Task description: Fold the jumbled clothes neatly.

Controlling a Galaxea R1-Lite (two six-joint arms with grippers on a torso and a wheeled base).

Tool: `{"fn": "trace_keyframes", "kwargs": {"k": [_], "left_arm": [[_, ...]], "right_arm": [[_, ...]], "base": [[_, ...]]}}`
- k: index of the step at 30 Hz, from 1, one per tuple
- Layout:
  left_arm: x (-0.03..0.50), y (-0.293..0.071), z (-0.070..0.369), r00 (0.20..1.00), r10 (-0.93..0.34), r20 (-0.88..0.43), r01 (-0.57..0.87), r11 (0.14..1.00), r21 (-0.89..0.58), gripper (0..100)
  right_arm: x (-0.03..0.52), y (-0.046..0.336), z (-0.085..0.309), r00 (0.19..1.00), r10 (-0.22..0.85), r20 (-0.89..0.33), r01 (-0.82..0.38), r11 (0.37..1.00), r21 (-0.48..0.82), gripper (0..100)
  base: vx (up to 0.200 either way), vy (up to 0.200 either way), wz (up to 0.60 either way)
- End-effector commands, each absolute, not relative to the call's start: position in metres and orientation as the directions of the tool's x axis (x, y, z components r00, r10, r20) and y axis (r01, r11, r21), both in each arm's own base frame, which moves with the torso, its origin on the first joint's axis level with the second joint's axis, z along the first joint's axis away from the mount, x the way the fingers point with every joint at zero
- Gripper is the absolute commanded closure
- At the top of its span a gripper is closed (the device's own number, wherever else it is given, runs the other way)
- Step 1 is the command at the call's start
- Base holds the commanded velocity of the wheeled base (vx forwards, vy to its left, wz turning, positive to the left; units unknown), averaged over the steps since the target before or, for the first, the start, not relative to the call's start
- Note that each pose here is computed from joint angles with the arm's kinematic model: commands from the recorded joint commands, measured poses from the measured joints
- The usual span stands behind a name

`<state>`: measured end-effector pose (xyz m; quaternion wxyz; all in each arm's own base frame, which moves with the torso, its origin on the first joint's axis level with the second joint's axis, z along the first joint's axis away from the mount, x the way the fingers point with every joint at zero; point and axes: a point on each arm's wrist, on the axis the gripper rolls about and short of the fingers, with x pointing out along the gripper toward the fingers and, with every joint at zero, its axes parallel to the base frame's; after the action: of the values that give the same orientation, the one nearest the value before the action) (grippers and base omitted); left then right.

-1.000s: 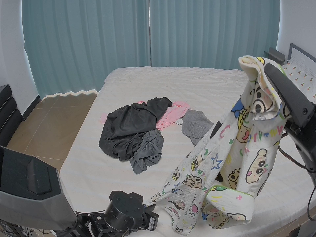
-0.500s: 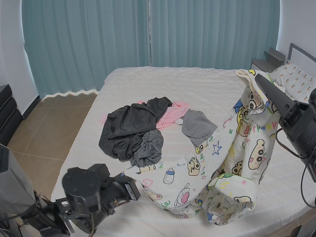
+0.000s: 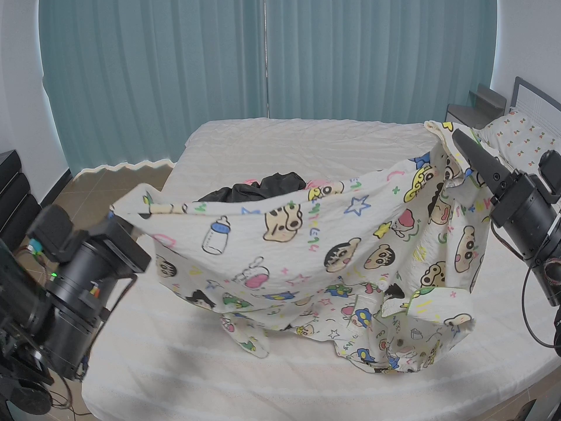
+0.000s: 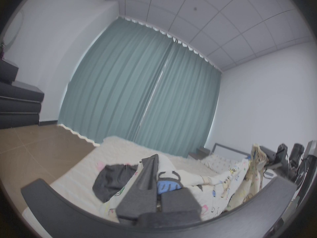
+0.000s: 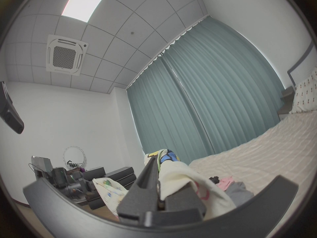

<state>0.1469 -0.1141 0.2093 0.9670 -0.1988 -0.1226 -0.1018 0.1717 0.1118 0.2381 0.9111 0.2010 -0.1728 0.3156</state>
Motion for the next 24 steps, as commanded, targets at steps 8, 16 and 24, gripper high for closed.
{"fn": "trace_keyframes", "kwargs": {"k": [8, 16, 24], "left_arm": [[0.134, -0.096, 0.239, 0.916, -0.081, 0.394, 0.253, 0.877, -0.408, 100], [0.133, -0.095, 0.233, 0.923, -0.085, 0.376, 0.245, 0.882, -0.402, 100], [0.133, -0.095, 0.230, 0.926, -0.087, 0.368, 0.242, 0.885, -0.398, 100]], "right_arm": [[0.184, 0.117, 0.247, 0.723, 0.461, 0.514, -0.639, 0.729, 0.245, 100], [0.183, 0.121, 0.240, 0.723, 0.470, 0.506, -0.641, 0.730, 0.237, 100], [0.168, 0.126, 0.248, 0.696, 0.478, 0.536, -0.668, 0.704, 0.240, 100]], "base": [[0.000, 0.000, 0.00], [0.000, 0.000, 0.00], [-0.100, 0.000, 0.00]]}}
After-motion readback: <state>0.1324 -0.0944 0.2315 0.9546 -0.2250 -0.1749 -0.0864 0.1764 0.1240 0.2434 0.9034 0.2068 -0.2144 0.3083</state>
